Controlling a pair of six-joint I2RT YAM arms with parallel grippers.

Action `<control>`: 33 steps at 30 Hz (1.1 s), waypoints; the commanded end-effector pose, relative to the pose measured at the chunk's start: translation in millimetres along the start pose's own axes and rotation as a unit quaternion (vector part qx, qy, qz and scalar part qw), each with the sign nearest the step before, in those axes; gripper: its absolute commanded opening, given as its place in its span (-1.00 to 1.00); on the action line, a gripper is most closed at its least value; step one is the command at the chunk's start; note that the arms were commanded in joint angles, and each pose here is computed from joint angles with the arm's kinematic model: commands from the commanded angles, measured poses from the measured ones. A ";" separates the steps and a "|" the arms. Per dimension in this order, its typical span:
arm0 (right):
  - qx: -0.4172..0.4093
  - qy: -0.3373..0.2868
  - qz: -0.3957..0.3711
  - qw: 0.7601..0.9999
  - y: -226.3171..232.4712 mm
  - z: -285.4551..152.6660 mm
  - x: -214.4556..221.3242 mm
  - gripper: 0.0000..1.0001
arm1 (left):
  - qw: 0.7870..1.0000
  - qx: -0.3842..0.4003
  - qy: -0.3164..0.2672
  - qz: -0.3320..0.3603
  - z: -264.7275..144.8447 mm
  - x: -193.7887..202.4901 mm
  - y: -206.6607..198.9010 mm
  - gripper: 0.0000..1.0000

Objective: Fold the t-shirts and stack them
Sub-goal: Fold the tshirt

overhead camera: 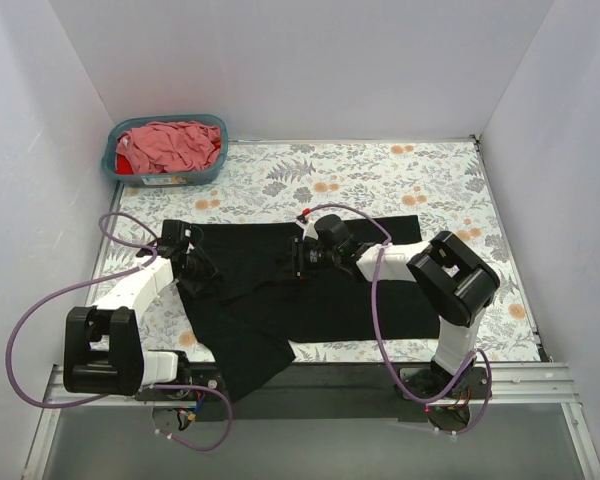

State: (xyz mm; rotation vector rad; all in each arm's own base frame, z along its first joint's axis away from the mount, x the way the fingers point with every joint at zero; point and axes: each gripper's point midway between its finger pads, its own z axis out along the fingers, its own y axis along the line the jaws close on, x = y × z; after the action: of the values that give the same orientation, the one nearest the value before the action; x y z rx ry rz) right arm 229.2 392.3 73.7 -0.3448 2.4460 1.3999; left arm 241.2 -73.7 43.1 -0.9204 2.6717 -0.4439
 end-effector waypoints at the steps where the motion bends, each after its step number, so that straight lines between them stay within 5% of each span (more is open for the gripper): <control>1: -0.020 -0.027 0.022 0.999 6.6 11.0 -15.4 -0.13 | 1.000 0.004 0.010 -0.004 5.6 6.9 1.5 -0.25; 15: -0.019 -0.018 0.053 0.998 -13.1 28.6 -5.8 -0.15 | 0.999 -0.022 0.039 -0.003 19.6 19.5 17.2 -0.29; 33: -0.027 -0.012 0.042 0.999 -17.1 35.9 -4.7 -0.35 | 0.999 -0.019 0.038 0.002 13.6 18.2 14.0 -0.66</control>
State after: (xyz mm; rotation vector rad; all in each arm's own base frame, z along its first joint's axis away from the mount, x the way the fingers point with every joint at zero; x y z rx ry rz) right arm 236.6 405.9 32.7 -0.1968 2.5007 1.4616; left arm 226.4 -77.1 19.1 -0.9478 2.7546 -0.4421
